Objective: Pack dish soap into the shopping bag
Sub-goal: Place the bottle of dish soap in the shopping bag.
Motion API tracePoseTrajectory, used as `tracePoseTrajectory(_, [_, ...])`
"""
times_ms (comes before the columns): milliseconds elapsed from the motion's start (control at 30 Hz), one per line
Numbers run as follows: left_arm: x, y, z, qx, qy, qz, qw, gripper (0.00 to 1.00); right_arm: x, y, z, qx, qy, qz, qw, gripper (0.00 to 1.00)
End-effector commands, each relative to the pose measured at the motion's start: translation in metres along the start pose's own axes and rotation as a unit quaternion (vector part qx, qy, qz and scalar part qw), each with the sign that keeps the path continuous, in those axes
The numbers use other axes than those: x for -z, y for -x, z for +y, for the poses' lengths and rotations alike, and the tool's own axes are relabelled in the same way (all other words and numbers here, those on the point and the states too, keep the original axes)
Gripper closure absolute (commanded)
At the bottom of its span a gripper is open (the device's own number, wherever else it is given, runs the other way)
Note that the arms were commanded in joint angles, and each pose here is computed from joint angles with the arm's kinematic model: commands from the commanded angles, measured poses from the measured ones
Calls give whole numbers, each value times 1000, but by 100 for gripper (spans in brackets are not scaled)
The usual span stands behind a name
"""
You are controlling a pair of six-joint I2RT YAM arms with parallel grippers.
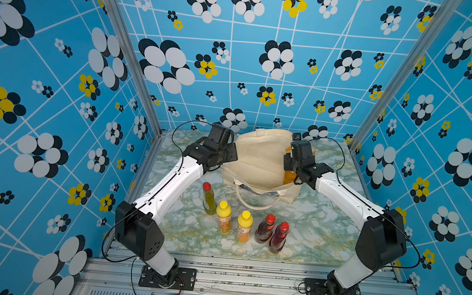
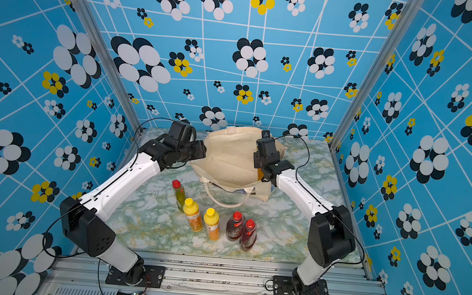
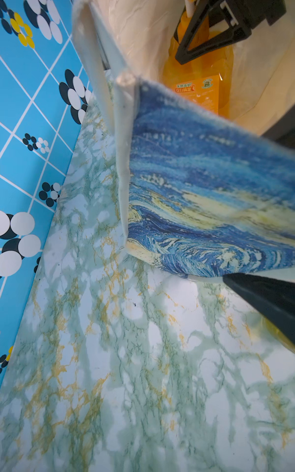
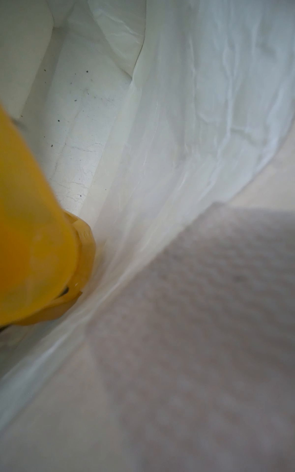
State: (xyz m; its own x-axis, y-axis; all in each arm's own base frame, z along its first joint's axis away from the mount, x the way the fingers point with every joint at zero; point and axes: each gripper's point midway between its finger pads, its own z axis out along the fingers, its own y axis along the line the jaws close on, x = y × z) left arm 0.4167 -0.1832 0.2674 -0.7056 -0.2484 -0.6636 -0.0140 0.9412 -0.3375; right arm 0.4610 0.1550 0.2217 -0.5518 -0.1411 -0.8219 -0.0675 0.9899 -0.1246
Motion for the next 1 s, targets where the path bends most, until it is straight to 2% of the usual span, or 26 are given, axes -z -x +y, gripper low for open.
tracePoseTrajectory(0, [-1, -2, 1, -27, 11, 11, 1000, 46, 4, 6, 1, -25, 8, 0, 1000, 86])
tracePoseTrajectory(100, [-2, -3, -2, -27, 6, 12, 1000, 55, 5, 1, -2, -23, 3, 7, 1000, 69])
tracePoseTrajectory(133, [-3, -3, -3, -27, 4, 13, 1000, 56, 7, 2, -3, -22, 2, 7, 1000, 67])
tracePoseTrajectory(200, [-4, -4, -5, -27, -1, 15, 1000, 64, 9, 4, -4, -20, 1, 8, 1000, 62])
tracePoseTrajectory(300, [-6, -4, -8, -25, -8, 18, 999, 70, 15, 12, -6, -15, 0, 4, 1000, 56])
tracePoseTrajectory(533, [-8, -6, -12, -19, -18, 18, 1000, 72, 29, 28, -11, -9, -1, -8, 1000, 38])
tracePoseTrajectory(967, [-14, -10, -22, -14, -38, 25, 999, 80, 71, 59, -17, -23, 22, -31, 999, 22])
